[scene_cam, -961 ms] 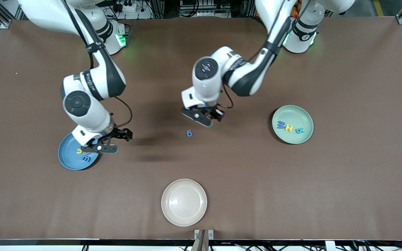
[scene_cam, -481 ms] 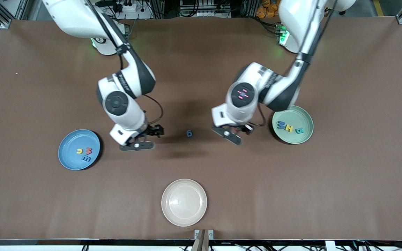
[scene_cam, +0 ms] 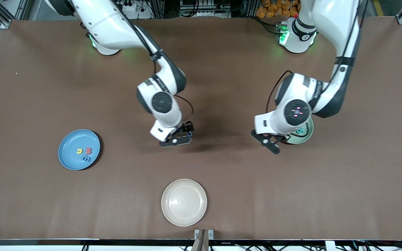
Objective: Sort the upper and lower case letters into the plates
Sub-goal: 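Carry the q to the green plate while the right gripper grasps the g, then release the q on the green plate while the right gripper carries the g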
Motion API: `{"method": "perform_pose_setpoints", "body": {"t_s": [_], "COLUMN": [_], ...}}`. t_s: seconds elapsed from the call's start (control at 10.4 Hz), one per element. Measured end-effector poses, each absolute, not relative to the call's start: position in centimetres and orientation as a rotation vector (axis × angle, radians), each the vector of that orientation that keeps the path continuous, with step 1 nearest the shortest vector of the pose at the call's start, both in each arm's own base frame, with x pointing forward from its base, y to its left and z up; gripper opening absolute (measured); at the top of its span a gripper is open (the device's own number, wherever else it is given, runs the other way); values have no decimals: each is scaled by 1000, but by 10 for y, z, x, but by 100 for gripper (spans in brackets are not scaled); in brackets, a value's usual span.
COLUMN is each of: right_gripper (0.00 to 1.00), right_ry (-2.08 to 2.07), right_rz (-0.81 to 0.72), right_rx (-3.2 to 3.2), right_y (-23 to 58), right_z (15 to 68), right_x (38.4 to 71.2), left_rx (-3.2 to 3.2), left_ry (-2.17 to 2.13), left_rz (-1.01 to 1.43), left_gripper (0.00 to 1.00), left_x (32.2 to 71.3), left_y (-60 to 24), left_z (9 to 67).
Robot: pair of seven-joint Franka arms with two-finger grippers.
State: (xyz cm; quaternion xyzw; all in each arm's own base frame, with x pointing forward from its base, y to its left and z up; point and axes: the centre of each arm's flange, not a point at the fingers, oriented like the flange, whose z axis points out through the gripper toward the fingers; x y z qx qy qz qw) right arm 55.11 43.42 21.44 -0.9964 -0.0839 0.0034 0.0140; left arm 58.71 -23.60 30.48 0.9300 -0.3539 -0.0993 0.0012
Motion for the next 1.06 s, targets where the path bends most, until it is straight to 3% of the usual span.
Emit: {"method": "perform_pose_setpoints", "body": {"t_s": [0.58, 0.86, 1.06], "right_gripper": [100, 100, 100], "right_ry": [-305, -292, -291], "right_rz": [-18, -15, 2], "right_rx": [-3089, -3100, -3108], "right_y": [463, 457, 454], "right_z": [175, 173, 169], "right_x": [543, 547, 545], "left_rx": [2890, 2872, 2855], "left_ry": [-1044, -1065, -1055], "left_rz": [-417, -387, -404], "left_gripper": [41, 41, 46], "left_x": [567, 538, 528], "left_y": [-133, -93, -61], "left_z": [272, 230, 215]}}
